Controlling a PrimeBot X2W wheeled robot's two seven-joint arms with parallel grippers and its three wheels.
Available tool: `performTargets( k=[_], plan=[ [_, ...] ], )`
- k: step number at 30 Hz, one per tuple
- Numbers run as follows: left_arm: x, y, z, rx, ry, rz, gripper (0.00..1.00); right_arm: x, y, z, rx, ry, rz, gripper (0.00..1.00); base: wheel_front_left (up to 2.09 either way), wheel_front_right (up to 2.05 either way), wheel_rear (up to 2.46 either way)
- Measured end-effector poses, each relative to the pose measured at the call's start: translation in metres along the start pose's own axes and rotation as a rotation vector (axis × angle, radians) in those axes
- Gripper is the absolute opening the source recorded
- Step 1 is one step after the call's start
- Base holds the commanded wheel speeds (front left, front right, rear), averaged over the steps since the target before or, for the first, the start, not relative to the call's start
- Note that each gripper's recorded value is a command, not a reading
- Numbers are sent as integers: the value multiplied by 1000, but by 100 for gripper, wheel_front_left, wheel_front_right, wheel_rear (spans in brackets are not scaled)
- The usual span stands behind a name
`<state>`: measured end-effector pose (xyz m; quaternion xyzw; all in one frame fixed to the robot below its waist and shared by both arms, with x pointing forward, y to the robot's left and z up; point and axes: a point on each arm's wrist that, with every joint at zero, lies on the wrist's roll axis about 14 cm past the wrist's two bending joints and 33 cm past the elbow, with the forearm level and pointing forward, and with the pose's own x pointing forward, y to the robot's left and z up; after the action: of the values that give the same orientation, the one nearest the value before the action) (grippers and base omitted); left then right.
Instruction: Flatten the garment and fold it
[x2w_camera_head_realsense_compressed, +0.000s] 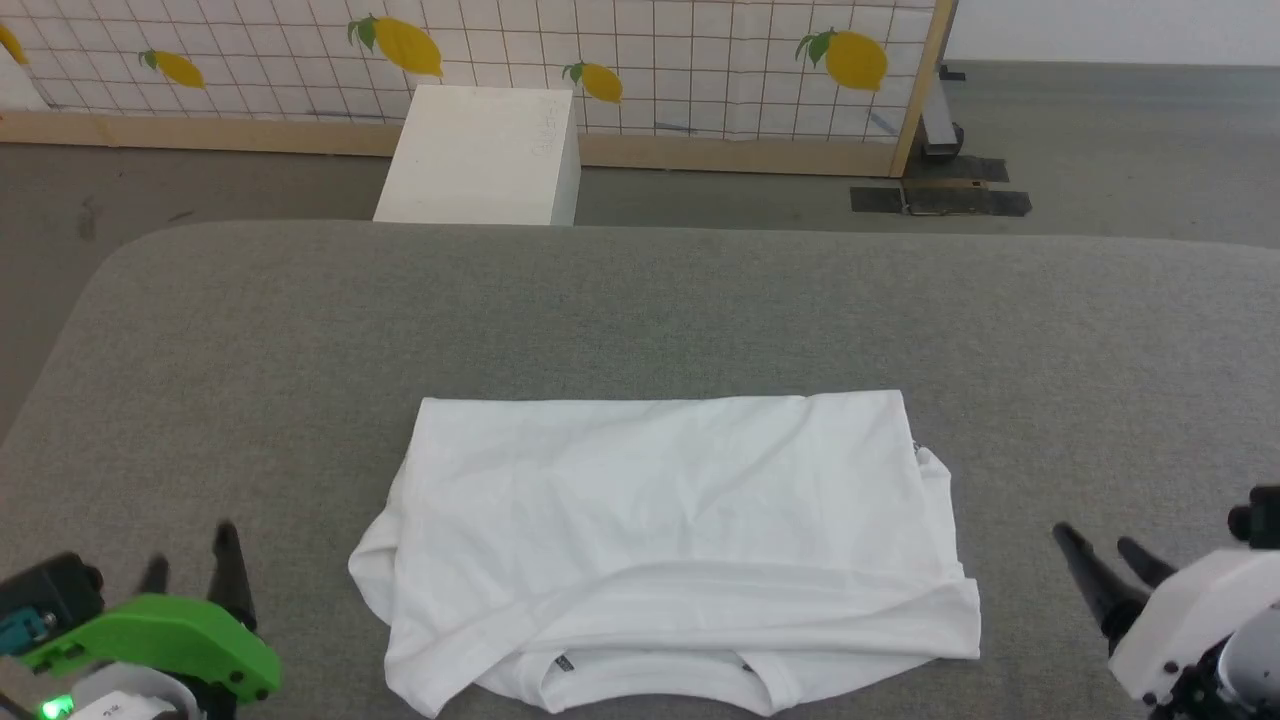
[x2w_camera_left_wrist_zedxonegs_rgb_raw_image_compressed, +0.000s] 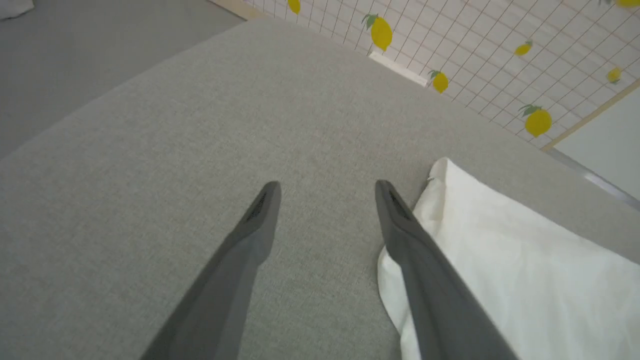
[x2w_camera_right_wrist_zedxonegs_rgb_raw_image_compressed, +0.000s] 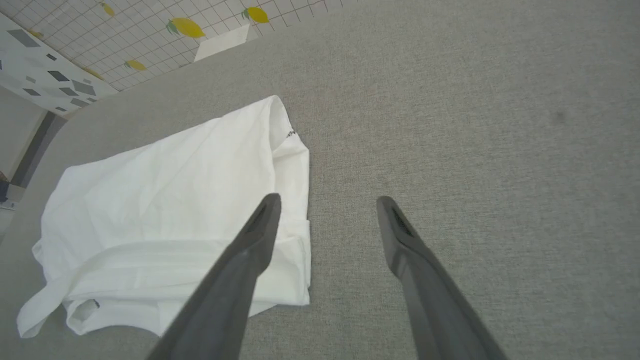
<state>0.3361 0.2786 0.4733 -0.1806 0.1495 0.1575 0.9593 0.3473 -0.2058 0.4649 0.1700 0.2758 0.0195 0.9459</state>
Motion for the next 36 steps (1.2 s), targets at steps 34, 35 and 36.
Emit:
performTargets(
  k=[34,35,36],
  plan=[
    [12,-102,68,340,-550,-335,100,91,0,-51,-318,458,-73,0,0,0,0],
    [11,-102,68,338,-550,-336,100,87,-16,-45,-318,452,-116,0,0,0,0],
    [11,-102,67,334,-549,-336,100,82,-35,-37,-309,444,-163,0,0,0,0]
  ],
)
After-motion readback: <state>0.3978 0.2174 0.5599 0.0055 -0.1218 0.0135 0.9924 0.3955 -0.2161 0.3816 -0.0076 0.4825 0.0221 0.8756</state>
